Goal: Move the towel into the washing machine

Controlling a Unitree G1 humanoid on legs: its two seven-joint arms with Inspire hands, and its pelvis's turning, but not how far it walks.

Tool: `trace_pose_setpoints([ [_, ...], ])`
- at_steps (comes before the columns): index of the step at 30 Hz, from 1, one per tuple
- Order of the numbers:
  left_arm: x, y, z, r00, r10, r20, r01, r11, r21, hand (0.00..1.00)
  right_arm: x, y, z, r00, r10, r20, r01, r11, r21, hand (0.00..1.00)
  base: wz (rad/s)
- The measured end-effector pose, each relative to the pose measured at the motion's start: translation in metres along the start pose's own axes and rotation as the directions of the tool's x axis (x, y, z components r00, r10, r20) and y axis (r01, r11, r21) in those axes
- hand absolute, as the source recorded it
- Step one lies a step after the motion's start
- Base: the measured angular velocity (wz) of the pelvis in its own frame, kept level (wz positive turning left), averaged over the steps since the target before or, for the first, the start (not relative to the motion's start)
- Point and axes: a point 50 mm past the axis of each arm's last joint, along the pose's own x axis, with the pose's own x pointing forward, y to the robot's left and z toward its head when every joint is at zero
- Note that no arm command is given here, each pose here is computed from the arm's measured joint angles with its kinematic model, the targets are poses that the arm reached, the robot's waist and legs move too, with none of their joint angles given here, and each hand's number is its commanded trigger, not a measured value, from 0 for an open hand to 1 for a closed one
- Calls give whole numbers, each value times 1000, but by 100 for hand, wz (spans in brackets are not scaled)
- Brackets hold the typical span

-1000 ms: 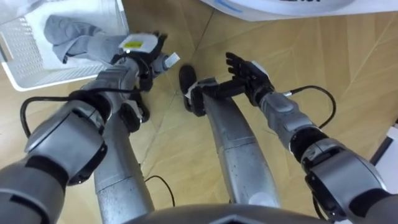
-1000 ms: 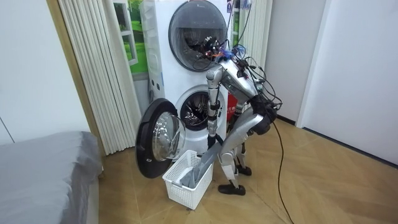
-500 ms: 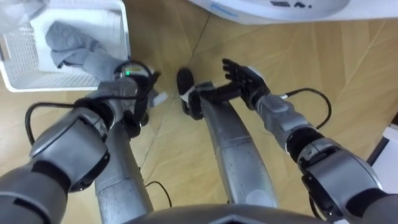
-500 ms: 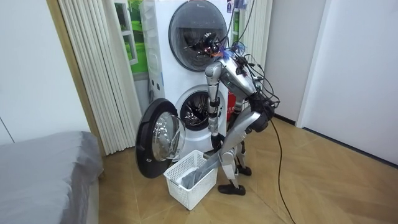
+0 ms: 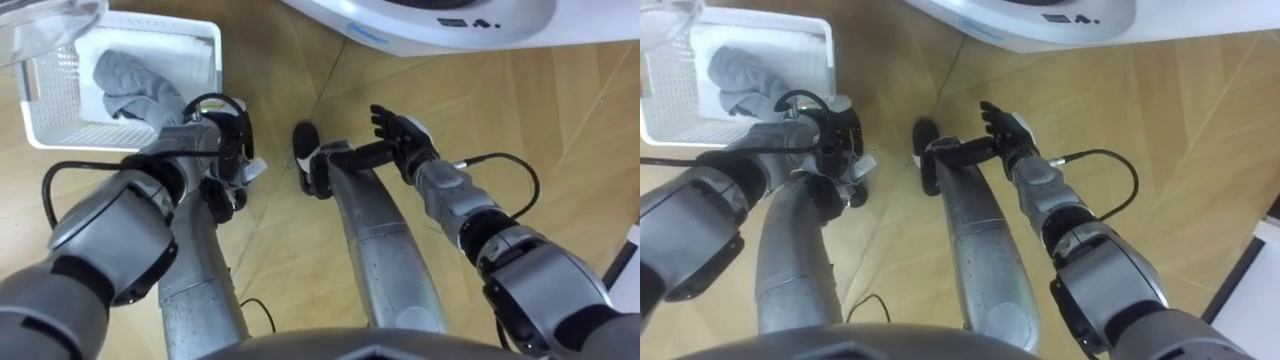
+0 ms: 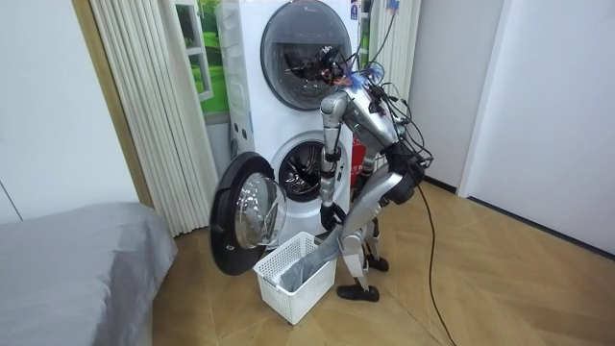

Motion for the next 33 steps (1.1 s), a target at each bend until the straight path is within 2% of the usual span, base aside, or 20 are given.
trace_pose_setpoints([
  [11, 1, -16, 6, 1000, 14, 19, -13, 1000, -20, 100, -3, -2, -13, 999, -9, -35, 9, 1000, -3, 0, 0],
  [17, 0, -27, 14, 998, 35, 56, -30, 997, -76, 100, -9, -4, -34, 996, -19, -82, 19, 1000, -1, 0, -1],
  [22, -1, -35, 19, 993, 88, 82, -71, 981, -182, 100, -13, -7, -47, 993, -29, -115, 30, 1000, 6, 0, 4],
  [28, -4, -39, 17, 979, 184, 83, -130, 889, -438, 100, -19, -17, -55, 993, -65, -101, 65, 998, -8, 0, 5],
  [33, -8, -24, 17, 954, 291, 76, -177, 746, -642, 100, -21, -25, -56, 992, -91, -92, 90, 996, -15, 0, 7],
])
